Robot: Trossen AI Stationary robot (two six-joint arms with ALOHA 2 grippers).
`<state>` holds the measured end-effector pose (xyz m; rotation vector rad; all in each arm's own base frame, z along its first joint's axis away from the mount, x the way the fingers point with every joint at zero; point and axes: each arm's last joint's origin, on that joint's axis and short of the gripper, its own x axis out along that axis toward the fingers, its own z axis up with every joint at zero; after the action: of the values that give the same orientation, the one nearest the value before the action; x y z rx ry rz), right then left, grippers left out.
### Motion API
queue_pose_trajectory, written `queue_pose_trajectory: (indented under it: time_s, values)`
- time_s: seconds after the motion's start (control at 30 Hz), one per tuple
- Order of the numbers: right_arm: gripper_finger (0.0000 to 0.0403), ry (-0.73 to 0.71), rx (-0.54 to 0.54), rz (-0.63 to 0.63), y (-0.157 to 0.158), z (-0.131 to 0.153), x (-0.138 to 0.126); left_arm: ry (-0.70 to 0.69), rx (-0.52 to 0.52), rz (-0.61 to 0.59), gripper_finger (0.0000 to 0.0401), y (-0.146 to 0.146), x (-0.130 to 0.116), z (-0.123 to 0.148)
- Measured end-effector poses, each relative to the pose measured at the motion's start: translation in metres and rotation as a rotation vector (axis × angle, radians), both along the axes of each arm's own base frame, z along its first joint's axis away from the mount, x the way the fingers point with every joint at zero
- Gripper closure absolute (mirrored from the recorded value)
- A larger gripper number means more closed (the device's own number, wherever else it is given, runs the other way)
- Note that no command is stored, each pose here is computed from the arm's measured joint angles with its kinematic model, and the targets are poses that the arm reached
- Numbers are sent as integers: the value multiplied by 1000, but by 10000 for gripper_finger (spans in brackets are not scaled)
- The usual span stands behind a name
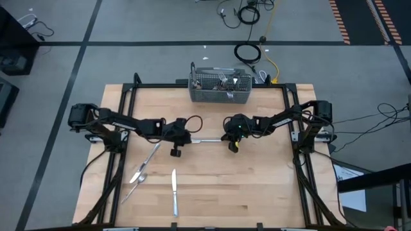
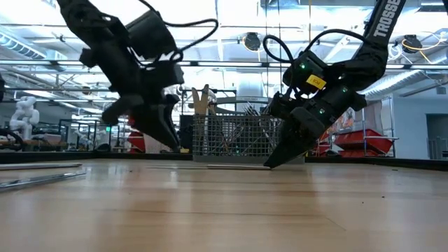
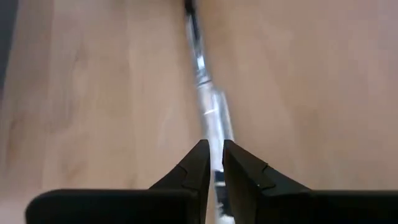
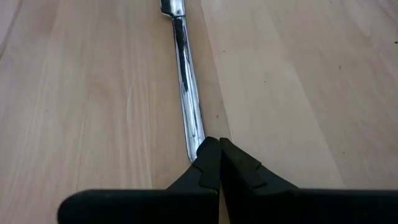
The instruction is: Sort silverware
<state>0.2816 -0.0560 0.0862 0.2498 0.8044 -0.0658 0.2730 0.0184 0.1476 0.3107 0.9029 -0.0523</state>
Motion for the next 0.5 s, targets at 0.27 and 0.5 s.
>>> queue_pose_trajectory:
  time_s: [0.27,0.5]
  values:
    - [403,-7,0,-5,0,1,1,82,65,-39,346,-27,0,-15]
    - [403,-9,10,-15,0,1,1,129,121,86,346,-27,3,-35]
